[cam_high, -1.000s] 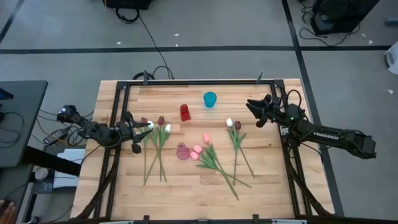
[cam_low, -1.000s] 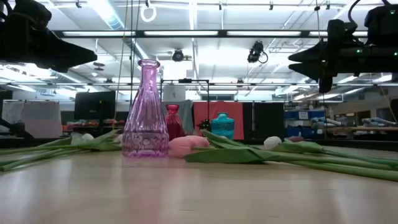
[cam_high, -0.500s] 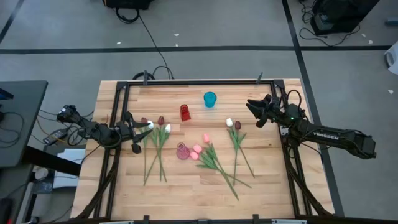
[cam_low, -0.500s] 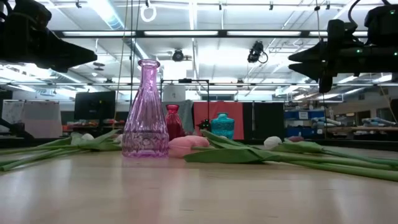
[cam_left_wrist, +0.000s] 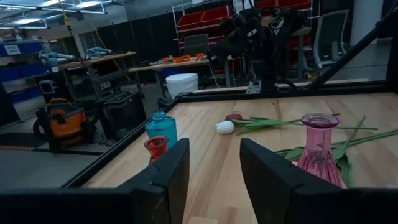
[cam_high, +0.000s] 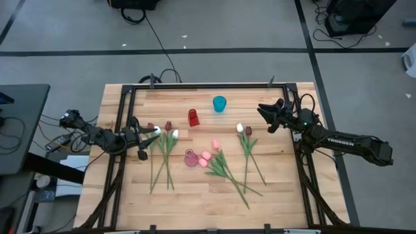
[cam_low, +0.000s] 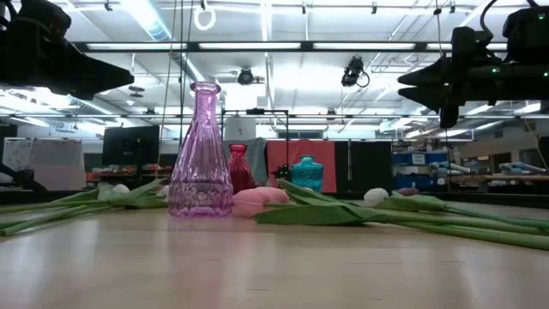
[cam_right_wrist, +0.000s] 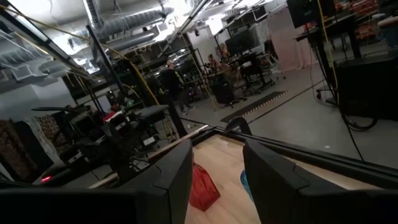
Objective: Sort flowers into vase by color
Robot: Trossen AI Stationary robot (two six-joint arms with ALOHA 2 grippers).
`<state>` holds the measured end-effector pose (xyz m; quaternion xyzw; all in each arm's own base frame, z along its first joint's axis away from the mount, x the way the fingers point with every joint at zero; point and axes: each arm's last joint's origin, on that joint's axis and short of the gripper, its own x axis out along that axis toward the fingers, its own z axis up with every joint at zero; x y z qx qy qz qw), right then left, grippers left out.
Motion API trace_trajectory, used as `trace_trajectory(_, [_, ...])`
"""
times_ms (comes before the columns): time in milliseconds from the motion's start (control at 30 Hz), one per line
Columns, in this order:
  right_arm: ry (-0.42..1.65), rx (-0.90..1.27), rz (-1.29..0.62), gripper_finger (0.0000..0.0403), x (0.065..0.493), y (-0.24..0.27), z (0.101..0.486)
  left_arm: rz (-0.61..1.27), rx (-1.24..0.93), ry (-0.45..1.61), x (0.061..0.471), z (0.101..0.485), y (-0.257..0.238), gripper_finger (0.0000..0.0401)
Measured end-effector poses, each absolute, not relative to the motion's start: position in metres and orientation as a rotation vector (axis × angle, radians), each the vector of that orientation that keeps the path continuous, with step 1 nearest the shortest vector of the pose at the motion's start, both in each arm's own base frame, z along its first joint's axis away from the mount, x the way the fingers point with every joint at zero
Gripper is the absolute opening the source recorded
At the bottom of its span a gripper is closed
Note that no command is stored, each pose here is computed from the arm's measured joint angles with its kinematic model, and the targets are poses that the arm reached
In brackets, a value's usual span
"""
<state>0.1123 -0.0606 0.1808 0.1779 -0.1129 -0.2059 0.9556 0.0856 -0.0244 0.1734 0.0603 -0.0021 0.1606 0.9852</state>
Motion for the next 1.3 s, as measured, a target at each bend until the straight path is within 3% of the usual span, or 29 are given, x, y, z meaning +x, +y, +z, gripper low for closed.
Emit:
trace_trajectory(633, [-0.229,0.361,-0.418,0.0154,0.112,-0.061,0.181,0.323,0.115,-0.01,0.086,0.174,-0.024,0.0147])
trace_trajectory(833, [-0.23,0.361,-0.418,0.0154,0.112,-0.061,0.181,0.29,-0.169,-0.172,0.084,0.189,-0.024,0.0147])
trace_trajectory(1300, [-0.304,0.382,-0.405,0.0154,0.111,-0.06,0.187,0.287,-0.268,-0.3,0.081,0.202,-0.022,0.0147])
